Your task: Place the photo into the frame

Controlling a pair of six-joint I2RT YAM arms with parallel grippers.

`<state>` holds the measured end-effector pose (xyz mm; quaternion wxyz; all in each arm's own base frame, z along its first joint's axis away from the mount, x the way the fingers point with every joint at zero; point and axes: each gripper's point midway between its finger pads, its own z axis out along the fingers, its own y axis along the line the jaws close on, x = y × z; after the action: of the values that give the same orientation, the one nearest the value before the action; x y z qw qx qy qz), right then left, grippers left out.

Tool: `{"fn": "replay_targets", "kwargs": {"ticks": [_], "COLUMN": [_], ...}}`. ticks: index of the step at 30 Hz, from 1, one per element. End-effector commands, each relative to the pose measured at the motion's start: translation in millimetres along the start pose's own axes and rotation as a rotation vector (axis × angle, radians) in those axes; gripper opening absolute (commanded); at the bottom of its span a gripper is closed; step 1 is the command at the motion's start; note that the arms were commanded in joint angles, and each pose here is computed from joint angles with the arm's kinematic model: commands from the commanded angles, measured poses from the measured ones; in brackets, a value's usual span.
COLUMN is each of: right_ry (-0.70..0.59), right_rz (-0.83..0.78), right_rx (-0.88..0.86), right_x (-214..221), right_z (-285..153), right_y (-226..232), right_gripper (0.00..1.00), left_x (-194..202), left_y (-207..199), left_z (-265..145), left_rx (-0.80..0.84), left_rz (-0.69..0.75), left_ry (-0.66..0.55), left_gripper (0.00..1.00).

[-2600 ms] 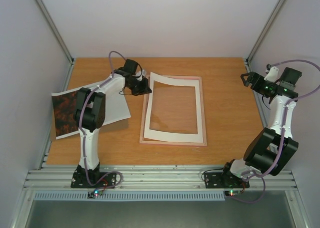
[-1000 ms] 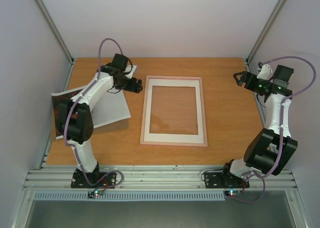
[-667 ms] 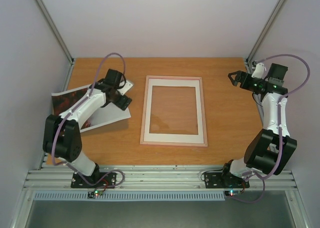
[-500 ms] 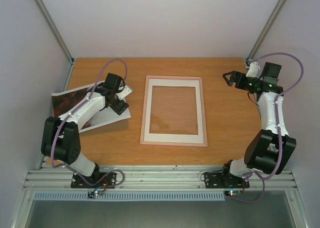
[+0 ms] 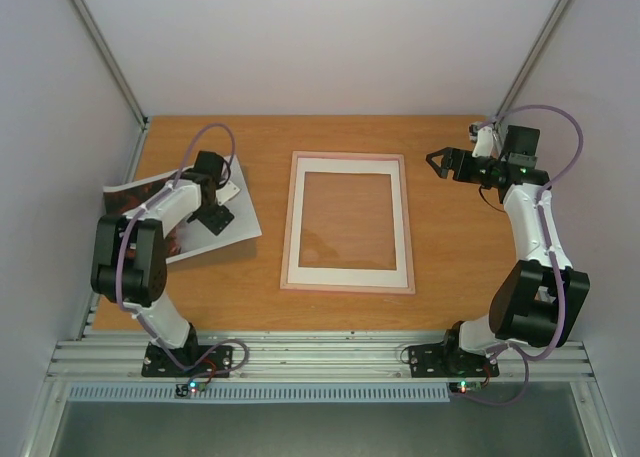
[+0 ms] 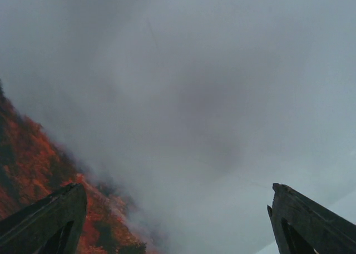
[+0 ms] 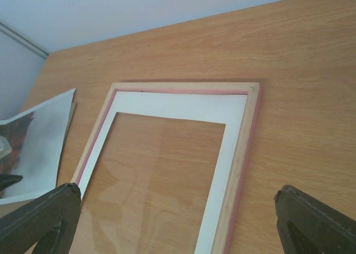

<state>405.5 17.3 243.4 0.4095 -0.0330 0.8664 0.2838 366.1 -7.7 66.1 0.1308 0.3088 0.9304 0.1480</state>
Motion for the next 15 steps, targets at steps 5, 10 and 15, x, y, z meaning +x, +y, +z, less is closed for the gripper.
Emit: {"fn": "replay_targets", "kwargs": {"ticks": [5,10,15], "right_ry": [0.007,0.000,0.001], "right_rz": [-0.025,-0.032,-0.036], "right_rx": [0.009,0.021,0.027], "right_x": [2,0,-4], "right_z": [-4,-5,-5], "right_y": [5,5,3], "right_gripper": [0.95,0.95,0.95], "left_x": [17,0,-45], "left_y": [4,-23,-52], "left_z": [37,50,57], "left_rx": [0.042,0.149,0.210], "left_rz": [0.042,0.071,0.073], "left_ry": [0.096,0.142,0.124], "left_gripper": [0.87,0.84,0.82]}}
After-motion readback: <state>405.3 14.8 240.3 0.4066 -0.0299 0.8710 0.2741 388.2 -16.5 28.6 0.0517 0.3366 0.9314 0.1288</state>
